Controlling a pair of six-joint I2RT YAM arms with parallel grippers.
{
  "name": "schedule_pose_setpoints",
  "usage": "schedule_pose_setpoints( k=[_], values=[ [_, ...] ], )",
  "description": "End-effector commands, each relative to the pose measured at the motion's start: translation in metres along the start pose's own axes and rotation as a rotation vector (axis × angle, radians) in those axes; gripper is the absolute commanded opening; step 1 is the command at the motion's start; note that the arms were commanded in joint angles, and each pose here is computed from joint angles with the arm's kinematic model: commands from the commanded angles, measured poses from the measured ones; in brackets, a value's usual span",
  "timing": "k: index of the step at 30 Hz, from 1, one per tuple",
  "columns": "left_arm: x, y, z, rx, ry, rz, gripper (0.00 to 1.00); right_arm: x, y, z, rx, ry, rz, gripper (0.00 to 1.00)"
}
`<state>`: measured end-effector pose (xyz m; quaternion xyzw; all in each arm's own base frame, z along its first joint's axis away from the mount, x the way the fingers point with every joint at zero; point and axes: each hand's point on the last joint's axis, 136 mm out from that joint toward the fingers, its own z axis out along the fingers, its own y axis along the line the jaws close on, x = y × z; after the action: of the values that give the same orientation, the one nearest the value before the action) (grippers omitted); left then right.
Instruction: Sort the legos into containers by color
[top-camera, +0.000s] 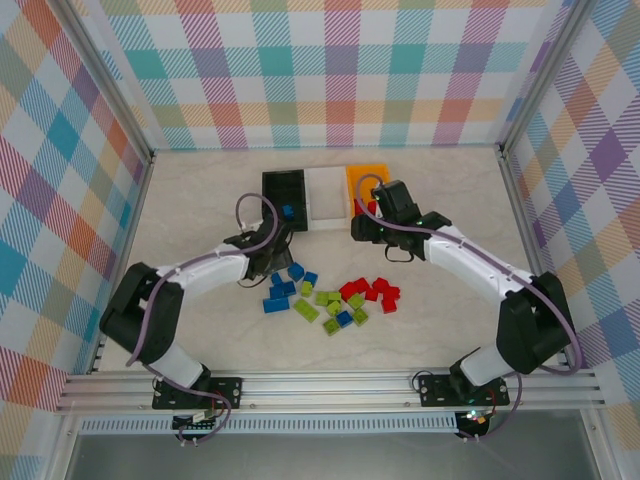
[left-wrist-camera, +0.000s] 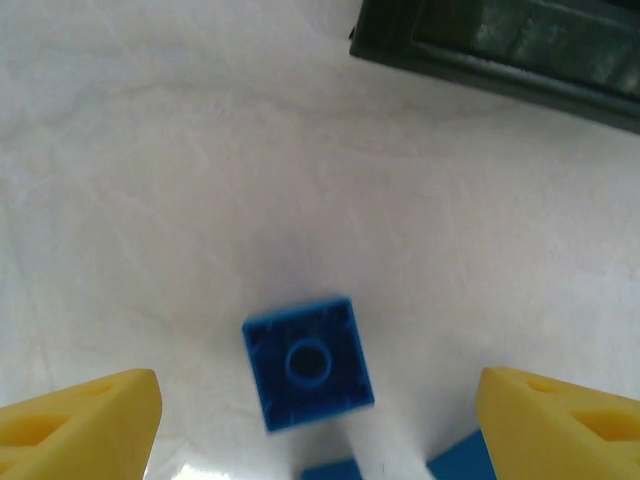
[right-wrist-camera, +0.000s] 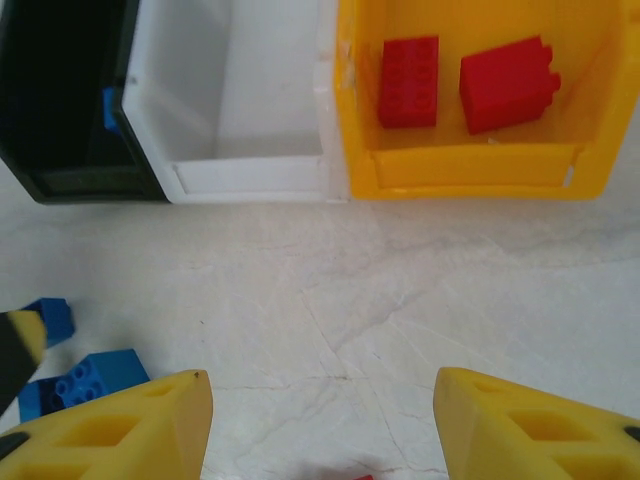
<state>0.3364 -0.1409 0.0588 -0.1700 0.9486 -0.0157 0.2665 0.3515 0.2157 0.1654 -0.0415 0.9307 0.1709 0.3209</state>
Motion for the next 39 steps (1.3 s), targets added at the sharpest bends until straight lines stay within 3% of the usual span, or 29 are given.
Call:
schedule_pose_setpoints(
  k=[1,8,12,18,22,26,32,39],
  values=[
    [-0.013,0.0,0.007,-0.025,-0.019,-0.037,0.82,-0.002,-0.003,-0.006,0.003,-0.032,0.005,0.6],
    [0.002,0.016,0.028,-0.093,0.032,-0.045,0.78,-0.001,-0.005,-0.01,0.002,-0.049,0.003,0.6],
    [0.011,0.021,0.04,-0.105,0.052,-0.048,0.66,-0.001,-0.005,-0.012,0.002,-0.053,0.002,0.6],
    [0.009,0.022,0.041,-0.107,0.046,-0.046,0.41,-0.002,-0.005,-0.015,0.003,-0.061,0.0,0.6],
    [0.006,0.021,0.033,-0.088,0.039,-0.053,0.32,-0.002,-0.006,-0.015,0.002,-0.063,0.003,0.6],
    [-0.007,0.012,0.004,-0.028,-0.001,-0.057,0.31,0.0,-0.005,-0.016,-0.003,-0.062,0.009,0.6],
    [-0.052,-0.016,-0.052,0.076,-0.118,-0.054,0.33,0.005,-0.007,-0.011,-0.004,-0.054,0.023,0.6],
    [-0.115,-0.056,-0.049,0.034,-0.211,-0.003,0.35,0.015,-0.011,-0.008,0.004,-0.031,0.033,0.6]
  ],
)
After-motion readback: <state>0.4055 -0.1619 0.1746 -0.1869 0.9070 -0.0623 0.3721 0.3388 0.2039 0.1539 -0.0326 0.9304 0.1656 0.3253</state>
